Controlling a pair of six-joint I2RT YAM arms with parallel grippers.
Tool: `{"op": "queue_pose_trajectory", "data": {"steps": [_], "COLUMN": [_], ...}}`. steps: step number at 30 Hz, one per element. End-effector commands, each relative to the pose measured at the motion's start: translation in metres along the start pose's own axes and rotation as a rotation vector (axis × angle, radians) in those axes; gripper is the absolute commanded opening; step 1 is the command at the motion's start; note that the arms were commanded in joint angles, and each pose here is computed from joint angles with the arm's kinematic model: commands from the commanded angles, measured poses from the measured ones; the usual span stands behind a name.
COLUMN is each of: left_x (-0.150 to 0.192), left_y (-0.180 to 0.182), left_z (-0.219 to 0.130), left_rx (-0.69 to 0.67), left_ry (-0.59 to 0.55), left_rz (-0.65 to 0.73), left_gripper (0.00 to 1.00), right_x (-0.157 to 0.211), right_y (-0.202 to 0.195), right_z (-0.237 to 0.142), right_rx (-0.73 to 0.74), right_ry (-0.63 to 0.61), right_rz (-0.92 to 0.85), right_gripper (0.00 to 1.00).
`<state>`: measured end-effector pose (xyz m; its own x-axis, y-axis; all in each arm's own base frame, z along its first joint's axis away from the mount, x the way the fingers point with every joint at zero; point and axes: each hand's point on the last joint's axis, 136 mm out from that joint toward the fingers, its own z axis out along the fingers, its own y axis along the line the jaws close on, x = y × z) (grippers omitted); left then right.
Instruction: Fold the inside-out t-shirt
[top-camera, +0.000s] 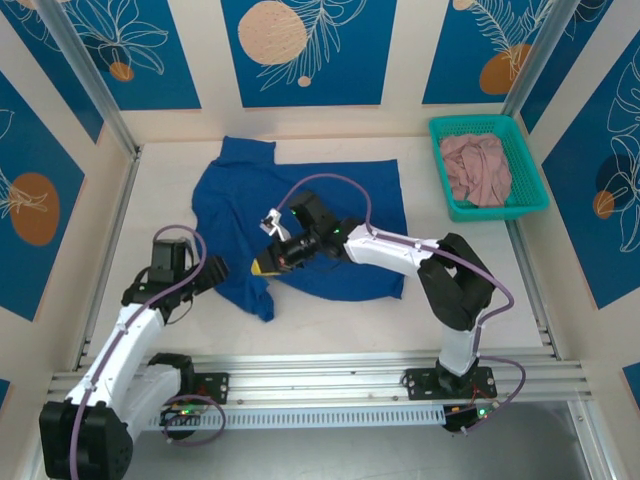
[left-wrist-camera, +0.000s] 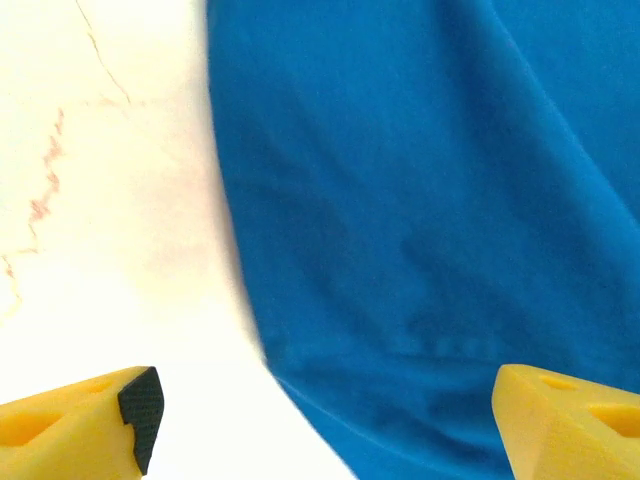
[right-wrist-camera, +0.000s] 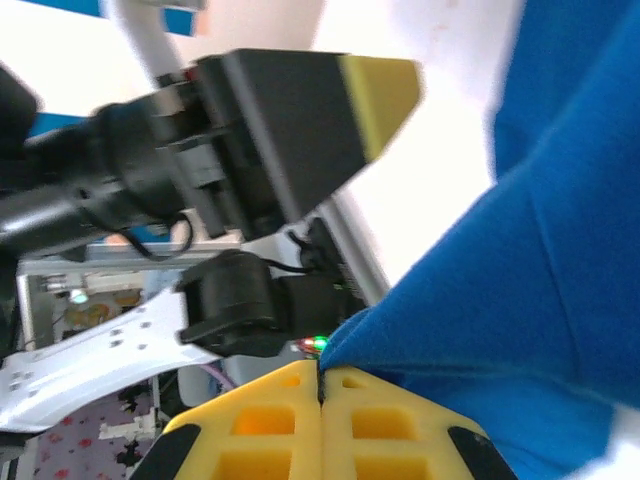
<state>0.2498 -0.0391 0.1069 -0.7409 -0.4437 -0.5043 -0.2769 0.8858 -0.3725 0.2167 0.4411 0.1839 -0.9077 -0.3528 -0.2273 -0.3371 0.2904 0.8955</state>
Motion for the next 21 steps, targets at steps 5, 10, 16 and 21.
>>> {"op": "queue_pose_trajectory", "data": {"steps": [5, 10, 16, 21], "left_x": [-0.015, 0.013, 0.057, 0.093], "left_y": [-0.018, -0.048, -0.084, -0.108], "left_z": [-0.019, -0.019, -0.021, -0.019], "left_rx": [0.070, 0.217, 0.342, 0.407], "left_ry": [-0.060, 0.001, 0.089, 0.155], "left_rz": [0.019, 0.078, 0.205, 0.327], "left_gripper": [0.85, 0.80, 0.67, 0.58], "right_x": [-0.018, -0.032, -0.037, -0.034], "right_y": [0.016, -0.022, -0.082, -0.122], "right_z": [-0.011, -0.015, -0.019, -0.024], "right_rx": [-0.100, -0.073, -0.024, 0.014], "right_ry": [-0.037, -0.083, -0.108, -0.122], "right_rz": [0.083, 0.190, 0.312, 0.375], "right_gripper": [0.00, 0.00, 0.00, 0.00]}}
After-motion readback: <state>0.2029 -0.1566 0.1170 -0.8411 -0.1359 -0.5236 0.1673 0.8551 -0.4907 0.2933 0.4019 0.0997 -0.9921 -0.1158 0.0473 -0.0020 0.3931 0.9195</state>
